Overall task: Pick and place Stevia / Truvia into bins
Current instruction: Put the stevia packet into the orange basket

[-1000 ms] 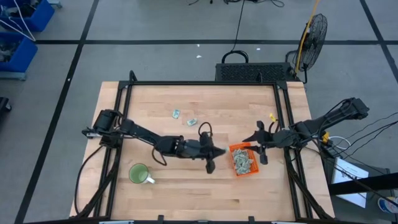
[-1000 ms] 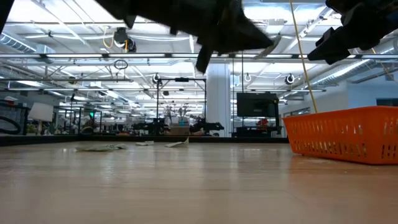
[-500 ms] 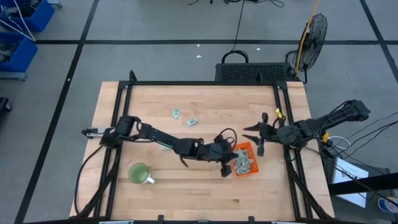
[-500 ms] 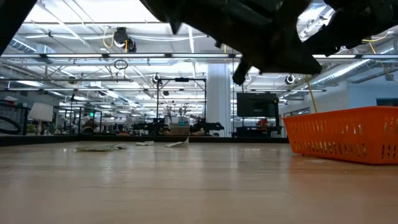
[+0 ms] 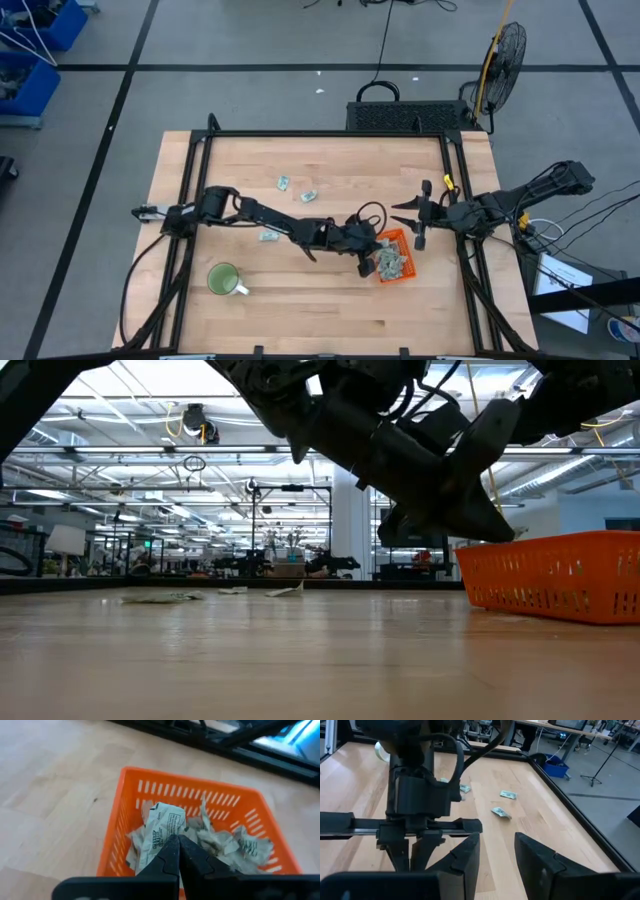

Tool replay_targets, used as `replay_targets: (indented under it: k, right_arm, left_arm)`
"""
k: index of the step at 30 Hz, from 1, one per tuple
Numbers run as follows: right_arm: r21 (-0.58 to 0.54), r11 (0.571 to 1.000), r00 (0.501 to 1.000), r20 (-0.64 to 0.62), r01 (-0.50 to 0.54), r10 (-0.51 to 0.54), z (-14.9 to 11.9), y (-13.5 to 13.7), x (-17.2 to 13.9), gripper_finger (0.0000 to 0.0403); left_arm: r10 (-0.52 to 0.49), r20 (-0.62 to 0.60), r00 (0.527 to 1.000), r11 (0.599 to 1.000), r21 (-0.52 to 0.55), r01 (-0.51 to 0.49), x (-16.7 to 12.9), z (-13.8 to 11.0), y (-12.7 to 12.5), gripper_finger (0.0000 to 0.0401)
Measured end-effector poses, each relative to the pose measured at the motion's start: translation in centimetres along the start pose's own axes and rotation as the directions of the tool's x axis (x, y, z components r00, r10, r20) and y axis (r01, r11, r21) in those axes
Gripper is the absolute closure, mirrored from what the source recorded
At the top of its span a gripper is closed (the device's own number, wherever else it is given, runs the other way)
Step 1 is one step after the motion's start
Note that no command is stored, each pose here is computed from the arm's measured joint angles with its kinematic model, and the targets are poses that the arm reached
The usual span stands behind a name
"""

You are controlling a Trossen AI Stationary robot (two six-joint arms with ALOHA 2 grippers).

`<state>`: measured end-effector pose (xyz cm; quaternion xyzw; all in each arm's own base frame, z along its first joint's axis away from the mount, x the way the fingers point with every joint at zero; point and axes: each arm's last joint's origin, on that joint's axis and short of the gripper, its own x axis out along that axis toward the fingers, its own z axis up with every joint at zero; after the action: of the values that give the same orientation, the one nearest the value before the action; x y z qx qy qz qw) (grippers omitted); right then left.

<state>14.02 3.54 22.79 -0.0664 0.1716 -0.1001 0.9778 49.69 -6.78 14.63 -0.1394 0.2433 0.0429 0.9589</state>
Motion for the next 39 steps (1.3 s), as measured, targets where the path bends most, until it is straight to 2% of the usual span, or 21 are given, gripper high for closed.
replay_targets:
  k: [4,14,17,20,25,29,31,33,37,39]
  right_arm:
    - [0.0,1.0,1.0,0.0,0.0,0.0,0.0,0.0,0.0,0.0287]
    - [0.0,1.0,1.0,-0.001,0.0,0.0,0.0,0.0,0.0,0.0287]
    - [0.013,1.0,1.0,-0.006,0.0,0.0,-0.1,0.0,0.0,0.0287]
    - [0.02,1.0,1.0,-0.02,0.0,0.0,-0.2,0.0,0.0,0.0287]
    - [0.005,1.0,0.999,-0.047,0.001,-0.001,-0.5,0.0,0.0,0.0287]
    - [0.013,1.0,0.998,-0.055,0.002,-0.001,-0.6,0.0,0.0,0.0287]
    - [0.03,1.0,0.998,-0.058,0.003,-0.001,-0.6,0.0,0.0,0.0287]
    - [0.037,0.999,0.998,-0.065,0.004,-0.001,-0.7,0.0,0.0,0.0287]
    - [0.037,0.999,0.997,-0.075,0.003,-0.001,-0.8,0.0,0.0,0.0287]
    - [0.031,1.0,0.996,-0.085,0.004,-0.001,-0.9,0.0,0.0,0.0287]
  left_arm:
    - [0.014,0.01,1.0,0.999,0.043,-0.015,0.0,0.0,0.0,0.0381]
    - [0.031,-0.003,1.0,0.998,0.053,-0.031,-0.6,0.6,0.1,0.029]
    - [0.051,-0.032,0.998,0.996,0.075,-0.048,-2.6,2.4,0.2,0.028]
    - [0.131,-0.094,0.987,0.989,0.082,-0.123,-5.4,4.4,0.8,0.028]
    - [0.262,-0.206,0.943,0.964,0.106,-0.245,-11.0,6.8,1.5,0.0279]
    - [0.344,-0.331,0.879,0.939,0.141,-0.315,-15.0,7.3,2.2,0.0279]
    - [0.39,-0.393,0.833,0.919,0.11,-0.378,-16.8,7.3,2.6,0.0279]
    - [0.428,-0.491,0.759,0.892,0.096,-0.441,-18.4,6.6,3.0,0.0279]
    - [0.478,-0.671,0.567,0.836,0.151,-0.527,-20.4,4.0,2.7,0.0279]
    - [0.494,-0.702,0.513,0.817,0.173,-0.55,-20.6,2.5,2.3,0.0279]
